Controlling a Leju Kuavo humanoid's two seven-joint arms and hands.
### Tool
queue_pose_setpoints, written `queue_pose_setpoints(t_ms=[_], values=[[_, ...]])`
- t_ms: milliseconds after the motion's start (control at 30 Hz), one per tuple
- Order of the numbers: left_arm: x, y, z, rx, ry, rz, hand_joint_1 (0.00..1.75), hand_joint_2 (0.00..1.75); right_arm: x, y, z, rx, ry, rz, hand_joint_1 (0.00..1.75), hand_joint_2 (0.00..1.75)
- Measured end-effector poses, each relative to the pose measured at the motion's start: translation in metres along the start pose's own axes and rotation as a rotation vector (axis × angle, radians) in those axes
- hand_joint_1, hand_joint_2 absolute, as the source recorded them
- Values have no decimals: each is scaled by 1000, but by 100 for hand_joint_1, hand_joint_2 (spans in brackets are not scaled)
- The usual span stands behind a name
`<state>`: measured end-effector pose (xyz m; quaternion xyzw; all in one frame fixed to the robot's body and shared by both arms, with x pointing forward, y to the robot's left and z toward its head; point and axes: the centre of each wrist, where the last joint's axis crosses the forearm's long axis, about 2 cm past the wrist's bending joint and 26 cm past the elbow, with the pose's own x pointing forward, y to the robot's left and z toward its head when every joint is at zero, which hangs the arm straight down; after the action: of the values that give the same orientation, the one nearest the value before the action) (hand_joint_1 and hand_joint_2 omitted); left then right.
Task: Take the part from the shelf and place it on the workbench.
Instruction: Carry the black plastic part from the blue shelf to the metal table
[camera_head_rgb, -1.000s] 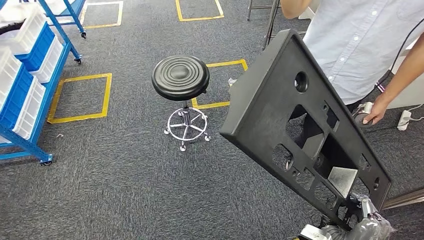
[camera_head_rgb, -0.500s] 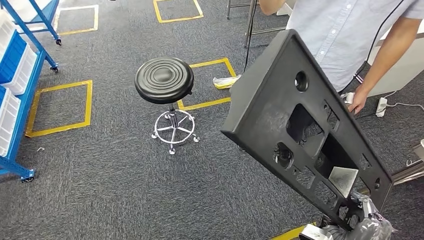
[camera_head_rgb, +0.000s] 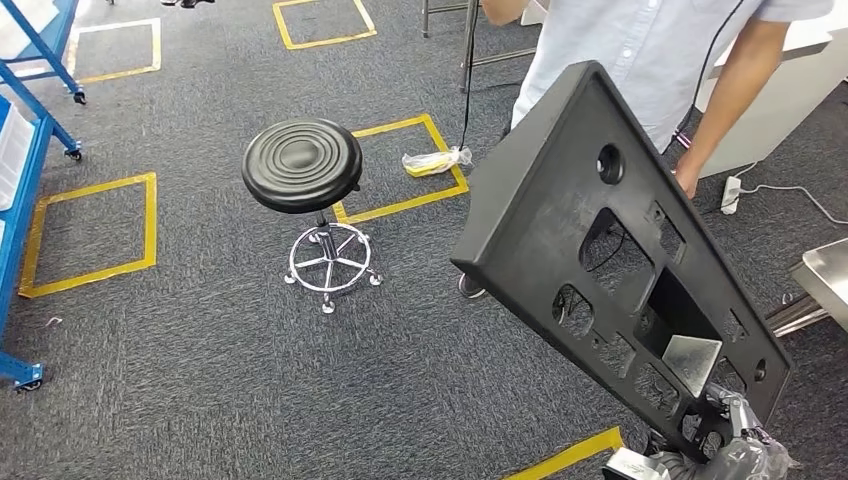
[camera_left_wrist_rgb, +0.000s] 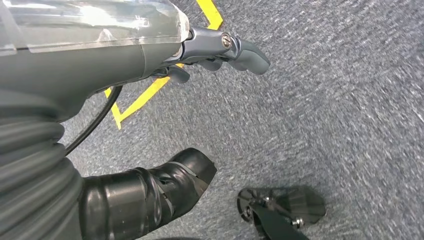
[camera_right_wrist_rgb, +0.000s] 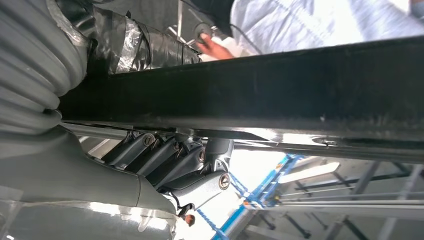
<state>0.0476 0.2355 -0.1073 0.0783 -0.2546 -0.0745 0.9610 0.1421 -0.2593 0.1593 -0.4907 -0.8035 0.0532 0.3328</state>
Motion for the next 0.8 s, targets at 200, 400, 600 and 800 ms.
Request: queue_pose_setpoints(t_ms=[200,400,600,800], values=[[-1,0,0,0,1,0,0,175,0,0,0,0,0,2,175,175],[-2,1,0,1,3,0,0,175,0,0,0,0,0,2,175,175],[-1,1,0,0,2,1,0,175,0,0,0,1,6,2,175,175],[-2,0,1,0,5,1,0,175,-1,0,0,2,9,3,175,175]])
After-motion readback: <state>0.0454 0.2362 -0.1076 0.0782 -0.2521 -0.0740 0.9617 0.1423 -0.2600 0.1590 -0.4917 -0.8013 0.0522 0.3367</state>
